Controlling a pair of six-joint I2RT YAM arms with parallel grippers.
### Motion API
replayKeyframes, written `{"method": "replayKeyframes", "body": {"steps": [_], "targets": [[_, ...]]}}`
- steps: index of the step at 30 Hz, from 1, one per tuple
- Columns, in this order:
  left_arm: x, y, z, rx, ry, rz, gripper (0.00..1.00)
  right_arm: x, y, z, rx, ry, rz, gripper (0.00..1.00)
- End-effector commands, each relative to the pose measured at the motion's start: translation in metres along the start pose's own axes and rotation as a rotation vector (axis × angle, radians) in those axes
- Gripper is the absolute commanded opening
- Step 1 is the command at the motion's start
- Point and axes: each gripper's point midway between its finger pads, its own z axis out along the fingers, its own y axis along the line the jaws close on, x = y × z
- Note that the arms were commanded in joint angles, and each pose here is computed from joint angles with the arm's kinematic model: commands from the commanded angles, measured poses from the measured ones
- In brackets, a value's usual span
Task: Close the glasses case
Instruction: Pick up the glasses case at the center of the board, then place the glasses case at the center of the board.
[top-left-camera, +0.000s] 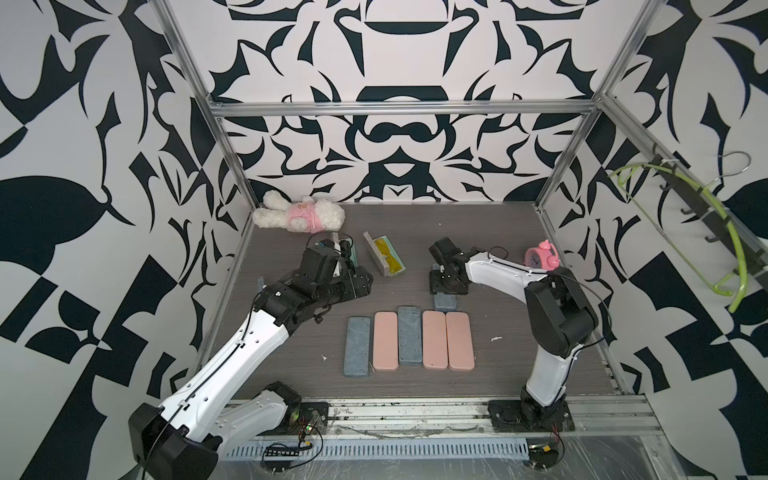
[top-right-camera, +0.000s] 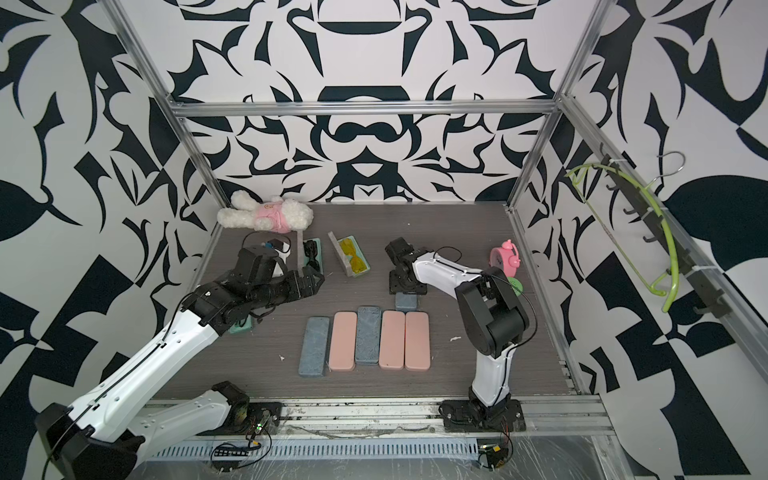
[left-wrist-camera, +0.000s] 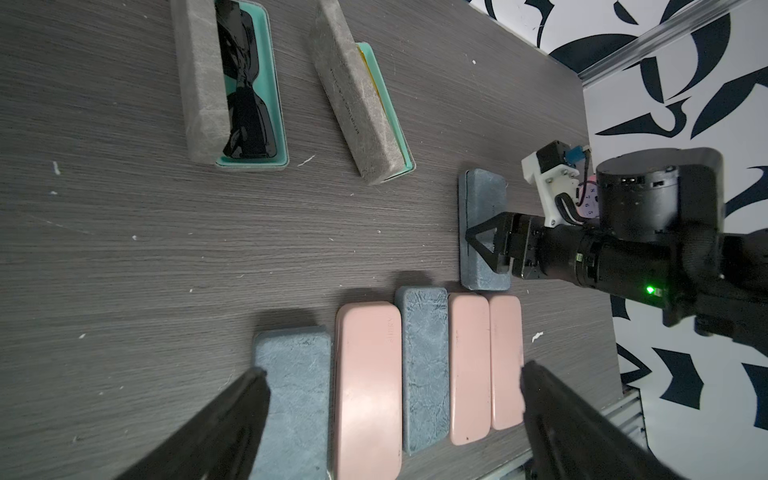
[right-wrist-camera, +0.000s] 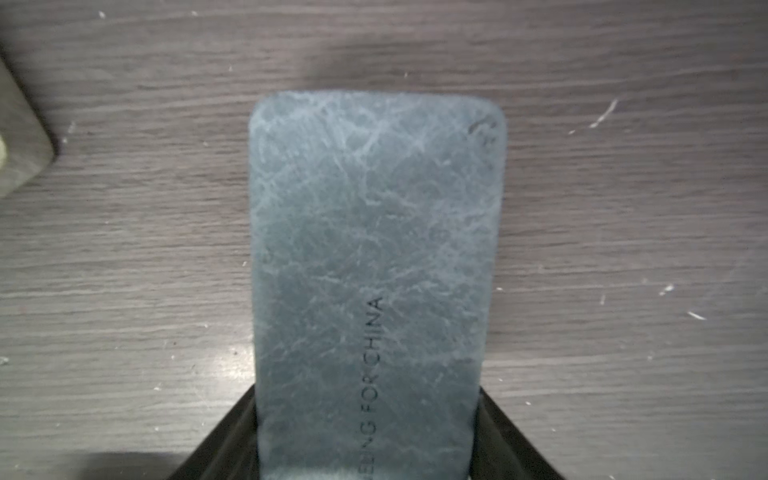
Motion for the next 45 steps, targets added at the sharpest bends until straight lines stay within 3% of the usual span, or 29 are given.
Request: {"method": "replayKeyframes", "body": {"steps": [1, 10, 23, 36, 45], "targets": [[0.005, 0.007, -0.002, -0.014, 0.002, 0.009, 1.0, -0.033, 0.004, -0.049, -0.025, -0.142, -0.01, 0.66], [0.007, 0.008, -0.003, -0.016, 0.009, 0.022, 0.99, -0.022, -0.032, -0.097, -0.018, -0.195, -0.023, 0.63], [0.01, 0.004, 0.004, 0.01, 0.028, 0.025, 1.0, 0.066, -0.087, -0.119, 0.006, -0.114, 0.044, 0.62], [0.016, -0.006, 0.021, 0.077, 0.063, -0.004, 1.0, 0.141, -0.107, -0.104, 0.026, 0.001, 0.213, 0.58], [0.021, -0.007, 0.031, 0.092, 0.092, -0.015, 0.99, 0.161, -0.11, -0.087, 0.134, 0.036, 0.183, 0.59]]}}
